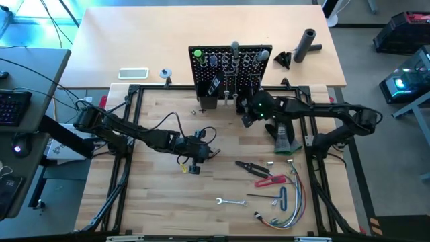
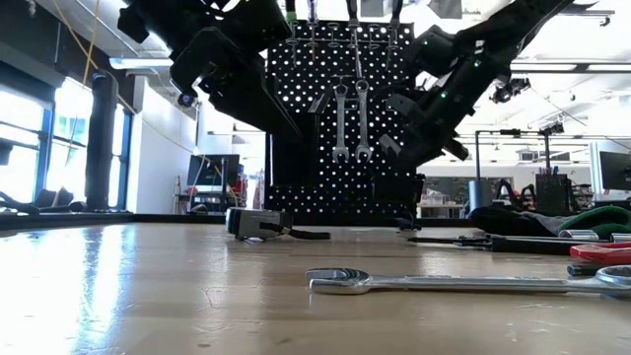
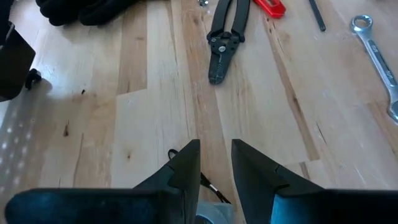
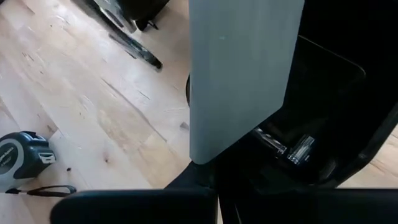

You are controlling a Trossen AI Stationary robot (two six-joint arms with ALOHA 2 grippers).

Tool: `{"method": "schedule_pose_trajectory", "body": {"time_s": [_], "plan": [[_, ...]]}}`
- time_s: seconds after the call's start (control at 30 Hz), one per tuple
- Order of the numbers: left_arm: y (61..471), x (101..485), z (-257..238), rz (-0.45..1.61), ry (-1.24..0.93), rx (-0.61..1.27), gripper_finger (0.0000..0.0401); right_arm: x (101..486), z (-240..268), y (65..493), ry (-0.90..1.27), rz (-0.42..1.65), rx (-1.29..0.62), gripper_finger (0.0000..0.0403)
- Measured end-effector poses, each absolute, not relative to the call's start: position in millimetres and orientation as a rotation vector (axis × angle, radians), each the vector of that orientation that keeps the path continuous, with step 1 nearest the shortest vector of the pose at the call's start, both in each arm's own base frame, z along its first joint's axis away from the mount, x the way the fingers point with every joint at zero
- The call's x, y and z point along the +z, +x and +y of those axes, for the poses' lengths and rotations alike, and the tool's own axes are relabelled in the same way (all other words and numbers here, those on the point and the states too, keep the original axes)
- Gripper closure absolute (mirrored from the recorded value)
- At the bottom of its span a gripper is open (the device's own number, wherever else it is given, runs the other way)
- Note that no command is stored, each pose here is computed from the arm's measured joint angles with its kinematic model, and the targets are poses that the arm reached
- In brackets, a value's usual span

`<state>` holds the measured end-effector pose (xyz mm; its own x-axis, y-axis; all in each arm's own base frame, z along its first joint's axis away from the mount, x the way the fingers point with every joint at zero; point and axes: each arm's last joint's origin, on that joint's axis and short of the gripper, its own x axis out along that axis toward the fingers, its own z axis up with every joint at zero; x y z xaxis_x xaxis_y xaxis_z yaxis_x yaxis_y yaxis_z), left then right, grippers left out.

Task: Hang tools onto peg board
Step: Put the gray hex keys on the right black bin on the peg board

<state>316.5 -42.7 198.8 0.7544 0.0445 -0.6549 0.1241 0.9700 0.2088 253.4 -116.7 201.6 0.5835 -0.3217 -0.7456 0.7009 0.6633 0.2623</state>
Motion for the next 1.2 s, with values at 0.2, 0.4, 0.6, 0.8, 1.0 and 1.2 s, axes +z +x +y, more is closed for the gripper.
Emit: {"method": "schedule_pose_trajectory", "body": {"time_s": [0.2, 0.4, 0.6, 0.8, 1.0, 1.2], "plan": [[316.5, 198.8, -42.7, 0.717, 0.247, -0.044, 0.0316, 202.8, -117.4, 254.3, 0.583, 0.704, -0.637, 0.0393], [316.5, 198.7, -43.1, 0.717, 0.241, -0.058, 0.0316, 204.0, -117.9, 255.3, 0.58, 0.687, -0.636, 0.0393], [316.6, 198.9, -43.7, 0.713, 0.235, -0.073, 0.0316, 204.4, -118.1, 255.6, 0.586, 0.679, -0.639, 0.0393], [324.2, 207.8, -37.4, 0.601, 0.238, -0.009, 0.0316, 204.4, -118.1, 255.6, 0.597, 0.676, -0.643, 0.0393], [336.6, 224.1, -15.5, 0.408, 0.282, 0.131, 0.0316, 204.4, -117.9, 255.7, 0.613, 0.672, -0.644, 0.0393], [353.9, 208.2, 16.9, 0.344, 0.302, 0.225, 0.0316, 204.5, -117.8, 255.7, 0.618, 0.671, -0.642, 0.0393]]}}
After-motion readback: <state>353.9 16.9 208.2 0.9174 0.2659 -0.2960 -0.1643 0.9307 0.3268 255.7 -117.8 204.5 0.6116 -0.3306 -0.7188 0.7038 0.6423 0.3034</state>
